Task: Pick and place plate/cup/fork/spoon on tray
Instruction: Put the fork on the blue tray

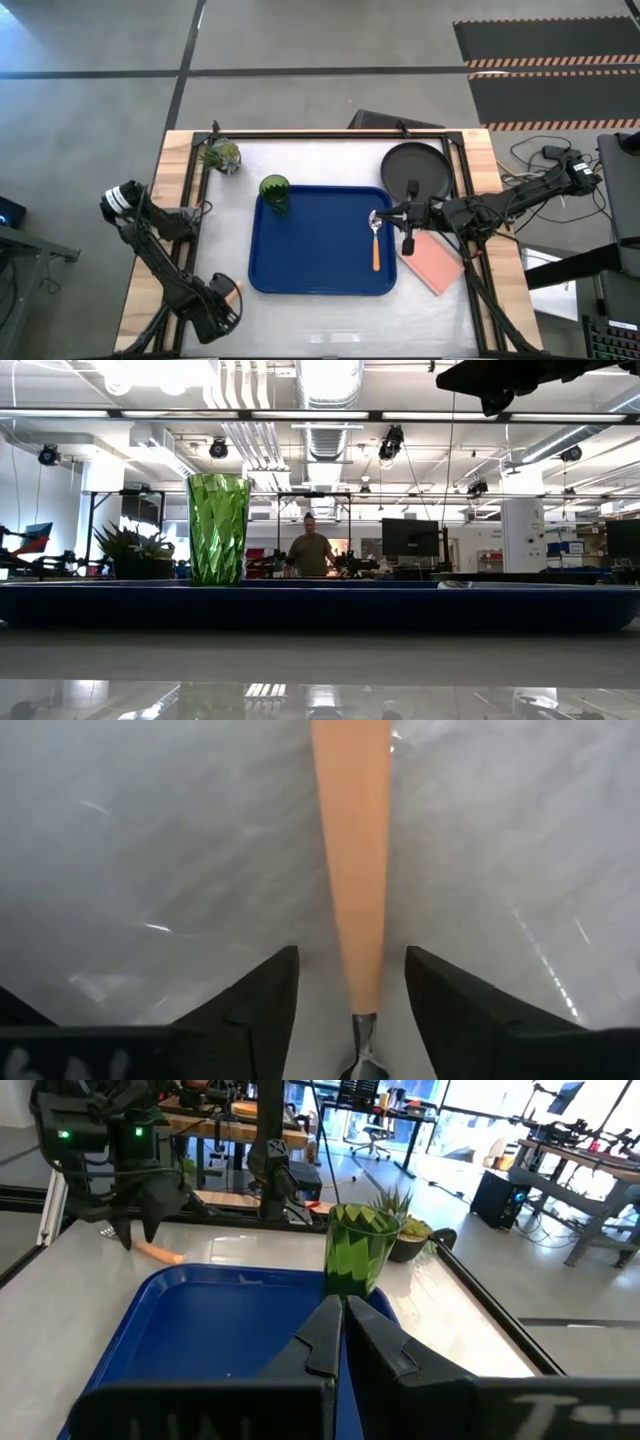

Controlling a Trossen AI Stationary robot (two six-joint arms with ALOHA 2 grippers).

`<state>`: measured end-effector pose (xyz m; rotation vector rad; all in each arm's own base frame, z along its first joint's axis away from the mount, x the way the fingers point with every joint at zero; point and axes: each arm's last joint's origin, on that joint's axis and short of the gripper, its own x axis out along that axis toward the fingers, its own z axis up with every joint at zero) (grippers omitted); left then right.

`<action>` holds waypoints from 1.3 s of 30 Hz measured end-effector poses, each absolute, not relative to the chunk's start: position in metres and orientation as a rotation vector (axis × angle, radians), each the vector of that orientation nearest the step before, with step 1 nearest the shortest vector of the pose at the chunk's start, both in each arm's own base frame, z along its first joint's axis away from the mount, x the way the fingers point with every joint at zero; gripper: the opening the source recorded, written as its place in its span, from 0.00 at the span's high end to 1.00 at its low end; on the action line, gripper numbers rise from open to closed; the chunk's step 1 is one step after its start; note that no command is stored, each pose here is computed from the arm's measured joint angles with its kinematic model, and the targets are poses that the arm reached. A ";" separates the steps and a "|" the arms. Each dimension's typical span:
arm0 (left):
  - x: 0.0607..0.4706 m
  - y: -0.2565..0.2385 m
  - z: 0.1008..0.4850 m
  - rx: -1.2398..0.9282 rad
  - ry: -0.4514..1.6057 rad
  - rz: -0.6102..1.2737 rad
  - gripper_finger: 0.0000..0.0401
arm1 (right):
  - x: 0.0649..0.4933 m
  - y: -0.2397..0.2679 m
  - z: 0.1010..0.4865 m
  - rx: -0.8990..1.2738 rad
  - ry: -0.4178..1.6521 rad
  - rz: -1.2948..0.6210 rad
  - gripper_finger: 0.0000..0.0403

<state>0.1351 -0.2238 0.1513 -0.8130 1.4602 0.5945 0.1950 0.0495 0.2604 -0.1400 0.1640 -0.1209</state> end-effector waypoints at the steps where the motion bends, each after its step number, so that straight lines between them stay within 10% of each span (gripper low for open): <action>1: 0.135 -0.224 0.150 -0.806 1.462 0.596 0.59 | 0.195 0.050 0.260 -0.140 0.164 -0.121 0.98; 16: 0.134 -0.225 0.150 -0.759 1.508 0.542 0.95 | 0.195 0.050 0.260 -0.130 0.164 -0.122 0.98; 39: 0.149 -0.247 0.197 -0.759 1.451 0.261 0.95 | 0.195 0.050 0.260 -0.127 0.167 -0.122 0.98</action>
